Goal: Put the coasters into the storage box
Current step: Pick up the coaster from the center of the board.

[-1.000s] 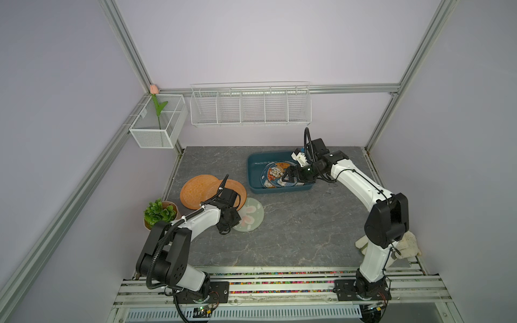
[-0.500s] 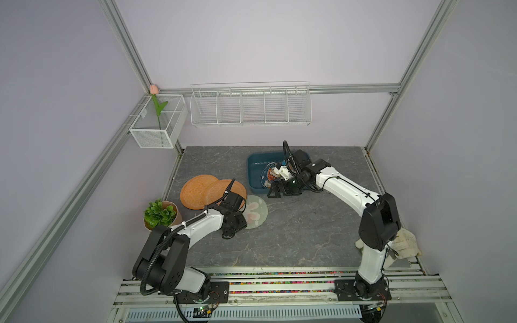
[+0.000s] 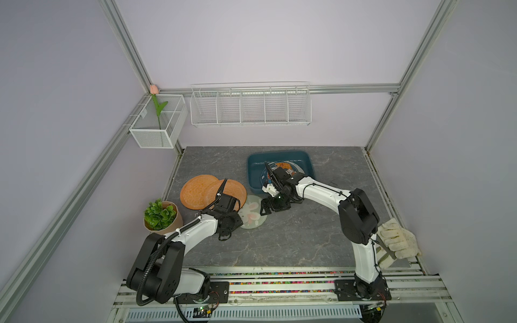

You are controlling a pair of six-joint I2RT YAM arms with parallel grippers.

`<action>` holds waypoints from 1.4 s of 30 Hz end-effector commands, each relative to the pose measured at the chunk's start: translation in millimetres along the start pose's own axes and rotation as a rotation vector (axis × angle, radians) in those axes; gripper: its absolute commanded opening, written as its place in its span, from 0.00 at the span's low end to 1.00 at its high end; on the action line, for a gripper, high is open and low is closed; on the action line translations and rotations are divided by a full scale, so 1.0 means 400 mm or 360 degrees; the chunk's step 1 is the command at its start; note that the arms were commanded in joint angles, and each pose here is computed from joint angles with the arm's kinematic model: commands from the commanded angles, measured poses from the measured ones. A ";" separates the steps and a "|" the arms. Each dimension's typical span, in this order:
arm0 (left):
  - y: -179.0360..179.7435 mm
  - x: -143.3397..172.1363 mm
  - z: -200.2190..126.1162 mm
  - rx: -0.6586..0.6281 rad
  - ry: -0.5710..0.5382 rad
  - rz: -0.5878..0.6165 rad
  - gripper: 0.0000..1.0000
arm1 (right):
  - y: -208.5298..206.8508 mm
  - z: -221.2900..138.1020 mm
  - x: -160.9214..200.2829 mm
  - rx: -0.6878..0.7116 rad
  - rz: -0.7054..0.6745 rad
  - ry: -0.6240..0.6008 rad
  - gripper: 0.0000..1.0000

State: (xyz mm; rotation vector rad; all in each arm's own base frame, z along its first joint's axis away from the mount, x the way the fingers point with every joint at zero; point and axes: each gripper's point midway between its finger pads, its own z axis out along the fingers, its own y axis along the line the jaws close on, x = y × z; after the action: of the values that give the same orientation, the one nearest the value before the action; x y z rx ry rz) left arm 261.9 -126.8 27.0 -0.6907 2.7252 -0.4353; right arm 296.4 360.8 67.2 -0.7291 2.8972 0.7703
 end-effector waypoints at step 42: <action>0.009 0.034 0.053 0.0013 0.0121 0.0045 0.41 | -0.001 0.169 -0.042 0.0068 0.0081 -0.0063 0.42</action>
State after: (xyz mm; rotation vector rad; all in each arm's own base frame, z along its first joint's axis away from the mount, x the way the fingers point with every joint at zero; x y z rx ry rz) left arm 277.5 -141.1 26.1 -0.6182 2.6968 -0.5345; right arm 323.4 403.3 30.0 -0.6140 2.8229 0.7357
